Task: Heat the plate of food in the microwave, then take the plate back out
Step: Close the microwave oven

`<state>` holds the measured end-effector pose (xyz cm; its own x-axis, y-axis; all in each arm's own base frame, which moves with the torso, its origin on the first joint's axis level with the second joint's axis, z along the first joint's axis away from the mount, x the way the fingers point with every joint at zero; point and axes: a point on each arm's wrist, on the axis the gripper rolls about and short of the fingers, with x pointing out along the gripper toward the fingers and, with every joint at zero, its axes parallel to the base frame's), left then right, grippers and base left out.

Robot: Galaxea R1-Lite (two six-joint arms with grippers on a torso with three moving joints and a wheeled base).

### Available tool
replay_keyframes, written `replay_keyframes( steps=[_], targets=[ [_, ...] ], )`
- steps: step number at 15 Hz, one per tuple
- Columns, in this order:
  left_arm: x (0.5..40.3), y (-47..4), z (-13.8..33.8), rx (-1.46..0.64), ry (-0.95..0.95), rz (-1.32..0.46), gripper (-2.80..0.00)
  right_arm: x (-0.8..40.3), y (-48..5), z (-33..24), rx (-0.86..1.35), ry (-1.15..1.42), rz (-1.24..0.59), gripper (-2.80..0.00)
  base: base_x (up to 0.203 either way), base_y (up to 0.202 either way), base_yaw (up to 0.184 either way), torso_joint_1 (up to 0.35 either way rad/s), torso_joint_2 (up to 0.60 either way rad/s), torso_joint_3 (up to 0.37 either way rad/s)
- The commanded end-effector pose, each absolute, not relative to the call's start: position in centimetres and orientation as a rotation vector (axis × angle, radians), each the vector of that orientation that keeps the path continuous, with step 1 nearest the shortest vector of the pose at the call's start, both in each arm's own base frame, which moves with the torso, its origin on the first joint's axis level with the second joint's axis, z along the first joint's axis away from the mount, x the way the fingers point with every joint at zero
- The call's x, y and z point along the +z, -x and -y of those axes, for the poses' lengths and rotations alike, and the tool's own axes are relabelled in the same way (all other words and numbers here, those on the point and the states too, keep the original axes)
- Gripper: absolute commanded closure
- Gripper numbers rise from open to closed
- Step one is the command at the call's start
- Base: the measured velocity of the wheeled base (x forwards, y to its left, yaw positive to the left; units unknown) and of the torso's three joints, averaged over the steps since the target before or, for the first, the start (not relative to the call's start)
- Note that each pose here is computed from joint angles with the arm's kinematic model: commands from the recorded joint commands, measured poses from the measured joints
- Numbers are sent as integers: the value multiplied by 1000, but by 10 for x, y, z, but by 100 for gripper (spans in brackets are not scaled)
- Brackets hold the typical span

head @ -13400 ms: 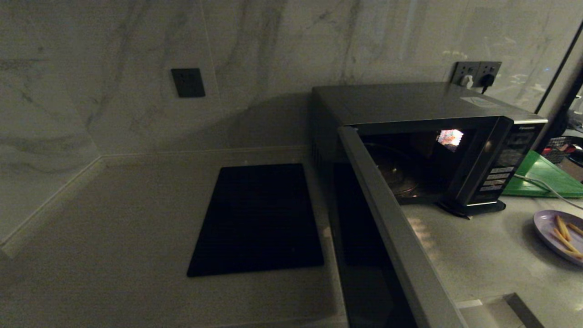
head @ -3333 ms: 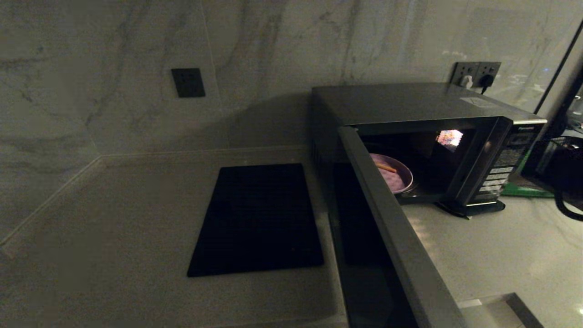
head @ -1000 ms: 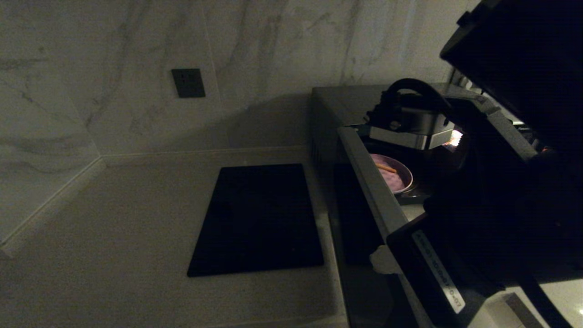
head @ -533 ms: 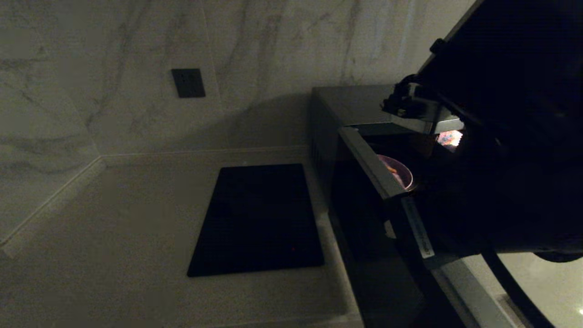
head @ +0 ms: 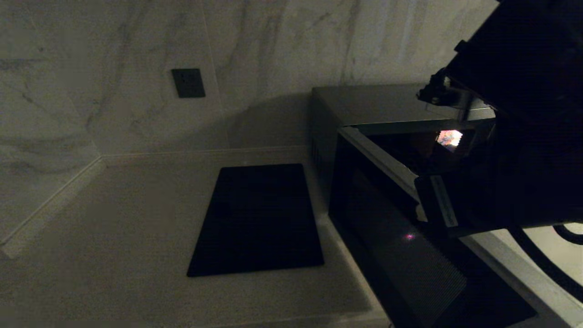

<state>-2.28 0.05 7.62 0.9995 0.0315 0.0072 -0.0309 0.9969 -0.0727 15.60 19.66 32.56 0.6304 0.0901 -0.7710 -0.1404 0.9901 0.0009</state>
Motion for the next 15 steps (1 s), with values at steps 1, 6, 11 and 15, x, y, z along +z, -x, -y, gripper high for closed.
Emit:
replay_keyframes(
  steps=[1, 6, 11, 15],
  targets=[
    [76, 23, -1, 32, 74, 7, 0, 328, -158, -186, 97, 42, -880, 0, 0, 0, 0, 0, 0, 0],
    [76, 23, -1, 32, 74, 9, 0, 328, -168, -163, -16, -1, -904, 0, 0, 0, 0, 0, 0, 0],
    [76, 23, -1, 32, 74, 7, 0, 329, -178, -139, -116, -51, -902, 0, 0, 0, 0, 0, 0, 0],
    [76, 23, -1, 32, 74, 7, 0, 324, -194, -117, -234, -90, -917, 0, 0, 0, 0, 0, 0, 0]
  ],
)
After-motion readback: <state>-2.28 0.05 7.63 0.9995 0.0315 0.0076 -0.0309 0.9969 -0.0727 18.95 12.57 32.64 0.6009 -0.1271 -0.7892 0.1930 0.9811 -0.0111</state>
